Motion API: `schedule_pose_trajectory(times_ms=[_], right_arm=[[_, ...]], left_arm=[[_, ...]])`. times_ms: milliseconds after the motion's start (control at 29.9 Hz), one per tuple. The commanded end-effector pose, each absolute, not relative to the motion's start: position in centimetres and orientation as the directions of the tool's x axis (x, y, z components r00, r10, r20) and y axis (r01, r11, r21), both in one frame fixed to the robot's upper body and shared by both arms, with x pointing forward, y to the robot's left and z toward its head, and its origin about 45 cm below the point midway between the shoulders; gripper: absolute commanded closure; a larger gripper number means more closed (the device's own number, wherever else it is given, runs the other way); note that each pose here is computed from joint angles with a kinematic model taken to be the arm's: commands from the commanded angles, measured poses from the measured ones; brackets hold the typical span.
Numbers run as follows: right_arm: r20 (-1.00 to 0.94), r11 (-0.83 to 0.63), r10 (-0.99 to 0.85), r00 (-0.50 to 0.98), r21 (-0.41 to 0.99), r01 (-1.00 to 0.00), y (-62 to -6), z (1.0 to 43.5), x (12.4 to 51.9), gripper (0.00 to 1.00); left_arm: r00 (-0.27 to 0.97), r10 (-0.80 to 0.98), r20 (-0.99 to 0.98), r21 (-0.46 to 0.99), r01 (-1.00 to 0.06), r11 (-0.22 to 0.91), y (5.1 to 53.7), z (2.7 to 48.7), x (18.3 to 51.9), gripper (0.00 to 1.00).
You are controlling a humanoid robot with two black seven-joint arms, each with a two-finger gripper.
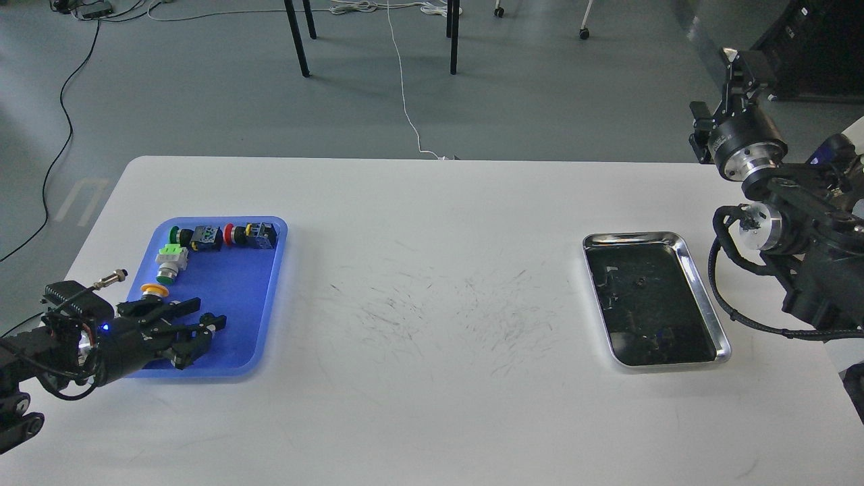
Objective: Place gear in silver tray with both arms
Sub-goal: 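Grasp a small black gear in the blue tray with the left gripper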
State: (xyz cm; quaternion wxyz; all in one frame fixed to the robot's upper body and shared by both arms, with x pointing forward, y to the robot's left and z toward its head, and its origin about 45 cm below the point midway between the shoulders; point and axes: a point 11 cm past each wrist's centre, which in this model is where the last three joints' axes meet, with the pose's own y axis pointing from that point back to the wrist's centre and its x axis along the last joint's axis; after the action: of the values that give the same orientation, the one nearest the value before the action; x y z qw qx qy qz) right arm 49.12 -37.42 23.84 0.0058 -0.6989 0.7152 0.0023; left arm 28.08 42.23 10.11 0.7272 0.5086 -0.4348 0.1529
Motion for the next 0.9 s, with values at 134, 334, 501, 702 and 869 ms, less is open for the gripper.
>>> schedule_pose_trajectory(times_ms=[134, 334, 501, 702, 869], right_arm=[[-0.012, 0.023, -1.0, -0.023, -0.004, -1.0, -37.4, 23.8, 49.1, 0.06], [-0.012, 0.023, -1.0, -0.023, -0.004, -1.0, -37.4, 23.8, 49.1, 0.06], [-0.012, 0.023, -1.0, -0.023, -0.004, -1.0, -37.4, 23.8, 49.1, 0.06], [-0.011, 0.025, -1.0, -0.025, -0.002, -1.0, -37.5, 23.7, 49.1, 0.06], [-0.005, 0.024, -1.0, -0.024, -0.002, -1.0, -37.5, 23.7, 49.1, 0.06]], left_arm=[[0.588, -0.227, 0.776, 0.622, -0.654, 0.431, 42.5, 9.6, 27.4, 0.52], [0.589, -0.228, 0.775, 0.622, -0.652, 0.434, 42.4, 9.6, 27.3, 0.62], [0.586, -0.226, 0.778, 0.618, -0.652, 0.438, 42.3, 9.8, 27.4, 0.71], [0.581, -0.223, 0.783, 0.612, -0.654, 0.444, 42.2, 10.3, 27.5, 0.79], [0.578, -0.227, 0.784, 0.612, -0.654, 0.445, 42.8, 11.4, 27.0, 0.87]])
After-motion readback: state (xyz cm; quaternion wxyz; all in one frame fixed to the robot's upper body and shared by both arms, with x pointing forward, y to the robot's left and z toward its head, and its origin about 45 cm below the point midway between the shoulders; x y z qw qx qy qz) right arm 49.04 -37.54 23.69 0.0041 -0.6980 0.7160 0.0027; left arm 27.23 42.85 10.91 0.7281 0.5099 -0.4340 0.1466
